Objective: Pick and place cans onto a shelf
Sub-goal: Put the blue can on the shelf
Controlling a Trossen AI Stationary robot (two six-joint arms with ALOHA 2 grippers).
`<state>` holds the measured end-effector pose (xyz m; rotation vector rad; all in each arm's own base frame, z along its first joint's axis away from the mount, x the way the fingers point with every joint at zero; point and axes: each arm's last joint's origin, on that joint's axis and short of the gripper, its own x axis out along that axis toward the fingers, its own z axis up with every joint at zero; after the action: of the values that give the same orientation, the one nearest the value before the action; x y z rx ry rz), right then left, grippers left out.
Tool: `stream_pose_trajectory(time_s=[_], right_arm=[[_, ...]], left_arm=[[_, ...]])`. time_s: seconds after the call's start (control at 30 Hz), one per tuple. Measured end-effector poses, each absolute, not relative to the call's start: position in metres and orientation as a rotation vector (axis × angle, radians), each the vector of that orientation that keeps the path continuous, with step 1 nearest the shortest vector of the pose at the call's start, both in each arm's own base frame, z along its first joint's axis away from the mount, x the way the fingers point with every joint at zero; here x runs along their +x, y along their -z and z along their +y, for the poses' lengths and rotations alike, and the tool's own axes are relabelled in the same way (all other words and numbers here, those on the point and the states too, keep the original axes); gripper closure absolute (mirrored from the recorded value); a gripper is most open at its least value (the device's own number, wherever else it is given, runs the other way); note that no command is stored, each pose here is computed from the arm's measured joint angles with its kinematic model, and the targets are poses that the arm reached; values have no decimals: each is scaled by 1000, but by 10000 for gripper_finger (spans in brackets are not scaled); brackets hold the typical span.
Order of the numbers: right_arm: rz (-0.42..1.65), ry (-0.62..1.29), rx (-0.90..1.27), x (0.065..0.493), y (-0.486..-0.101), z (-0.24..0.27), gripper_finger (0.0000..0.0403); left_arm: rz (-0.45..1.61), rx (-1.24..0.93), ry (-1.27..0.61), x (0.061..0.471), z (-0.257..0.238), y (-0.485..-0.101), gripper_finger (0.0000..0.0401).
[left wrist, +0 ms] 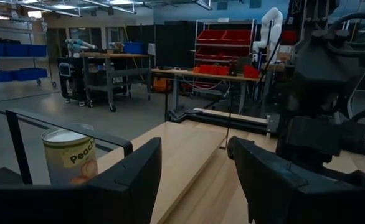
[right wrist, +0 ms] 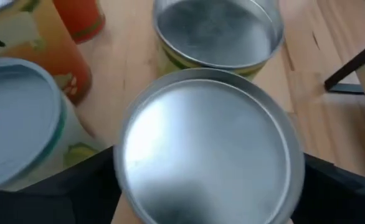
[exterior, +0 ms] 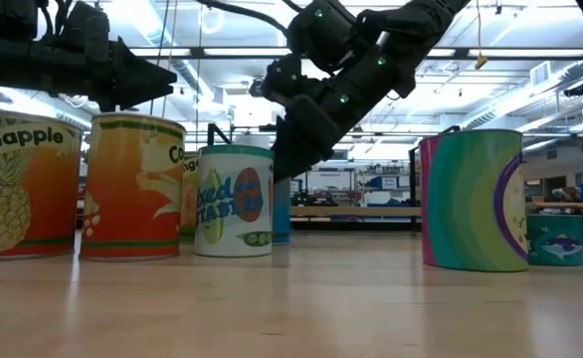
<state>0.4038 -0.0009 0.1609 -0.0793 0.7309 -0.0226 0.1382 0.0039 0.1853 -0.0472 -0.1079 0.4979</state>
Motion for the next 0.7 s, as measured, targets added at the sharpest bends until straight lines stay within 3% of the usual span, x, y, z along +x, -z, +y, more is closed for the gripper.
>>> stream_pose_trajectory(time_s=[0.23,0.57,0.7], right_arm=[[769,9,-70,401,-166,-12,88],[849,82,-187,397,-222,-41,68],[773,117,-218,402,-236,-66,72]], left_arm=[[-108,-47,-498,138,4,-185,195],[-110,-52,-498,138,4,-185,195],[-111,-59,-497,138,4,-185,195]])
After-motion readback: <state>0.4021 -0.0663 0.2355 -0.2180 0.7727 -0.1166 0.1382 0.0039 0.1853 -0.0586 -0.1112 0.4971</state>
